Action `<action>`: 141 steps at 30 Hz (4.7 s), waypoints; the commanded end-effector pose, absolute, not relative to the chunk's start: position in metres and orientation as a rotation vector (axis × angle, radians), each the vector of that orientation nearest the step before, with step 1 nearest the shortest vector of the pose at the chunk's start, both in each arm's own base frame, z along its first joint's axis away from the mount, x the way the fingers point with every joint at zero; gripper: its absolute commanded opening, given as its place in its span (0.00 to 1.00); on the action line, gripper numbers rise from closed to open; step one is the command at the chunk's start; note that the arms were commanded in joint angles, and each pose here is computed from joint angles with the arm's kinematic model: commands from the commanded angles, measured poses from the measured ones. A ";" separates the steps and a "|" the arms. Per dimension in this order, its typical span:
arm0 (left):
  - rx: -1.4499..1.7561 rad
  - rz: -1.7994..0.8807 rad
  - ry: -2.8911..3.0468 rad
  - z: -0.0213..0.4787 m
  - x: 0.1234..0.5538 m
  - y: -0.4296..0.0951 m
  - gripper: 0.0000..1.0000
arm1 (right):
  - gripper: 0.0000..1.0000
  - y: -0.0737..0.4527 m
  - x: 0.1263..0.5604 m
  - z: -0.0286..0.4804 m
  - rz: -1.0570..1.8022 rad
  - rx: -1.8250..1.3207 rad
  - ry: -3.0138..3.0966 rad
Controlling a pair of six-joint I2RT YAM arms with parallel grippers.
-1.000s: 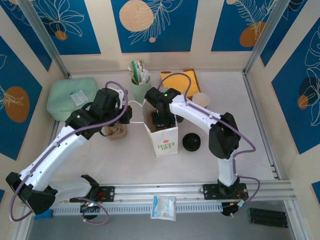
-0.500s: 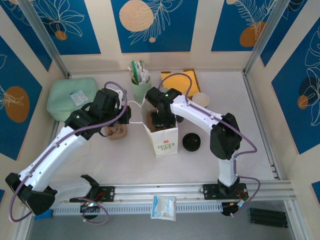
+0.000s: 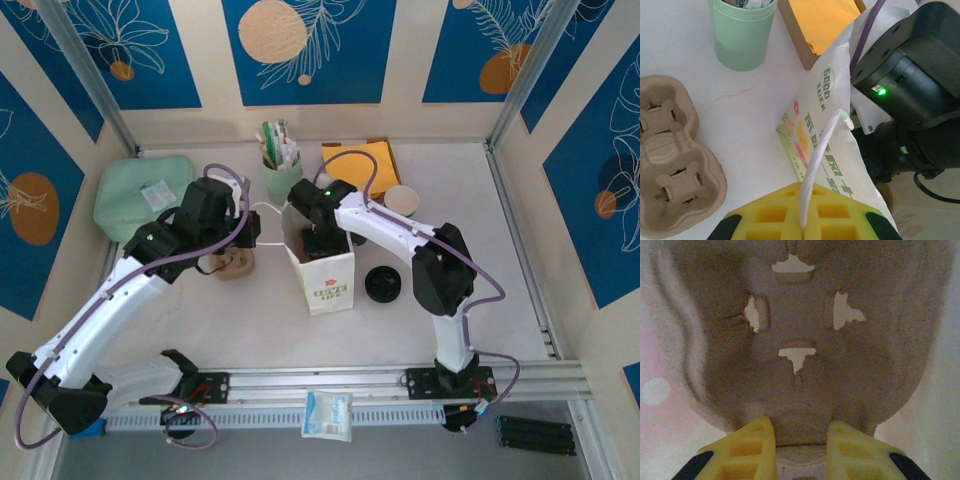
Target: Pack the takeout coffee
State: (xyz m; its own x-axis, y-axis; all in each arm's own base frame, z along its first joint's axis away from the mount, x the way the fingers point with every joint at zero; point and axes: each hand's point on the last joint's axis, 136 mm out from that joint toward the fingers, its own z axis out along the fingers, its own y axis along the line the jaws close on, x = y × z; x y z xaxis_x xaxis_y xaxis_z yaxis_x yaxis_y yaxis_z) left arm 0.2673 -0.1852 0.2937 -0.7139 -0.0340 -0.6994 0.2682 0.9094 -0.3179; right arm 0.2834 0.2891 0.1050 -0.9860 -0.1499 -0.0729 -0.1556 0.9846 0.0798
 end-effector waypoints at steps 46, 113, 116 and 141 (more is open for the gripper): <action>0.211 -0.631 2.218 0.300 0.261 -0.198 0.05 | 0.51 0.324 0.278 0.192 0.383 -0.354 2.938; 0.280 -0.649 2.208 0.320 0.265 -0.209 0.76 | 0.60 0.311 0.242 0.309 0.488 -0.528 2.710; 0.289 -0.653 2.205 0.323 0.264 -0.209 0.78 | 0.61 0.308 0.240 0.314 0.497 -0.527 2.701; 0.339 -0.623 2.169 0.352 0.261 -0.205 0.96 | 0.82 0.292 0.235 0.343 0.571 -0.524 2.616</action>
State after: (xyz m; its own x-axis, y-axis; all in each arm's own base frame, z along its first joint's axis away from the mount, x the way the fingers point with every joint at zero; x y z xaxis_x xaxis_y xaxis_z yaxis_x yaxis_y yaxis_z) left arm 0.2652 -0.2033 0.3434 -0.6292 -0.0004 -0.7773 0.4135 0.8466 -0.3351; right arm 0.2406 0.2975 0.3287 -0.8563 -0.2702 -0.4402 -0.4175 0.8639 0.2818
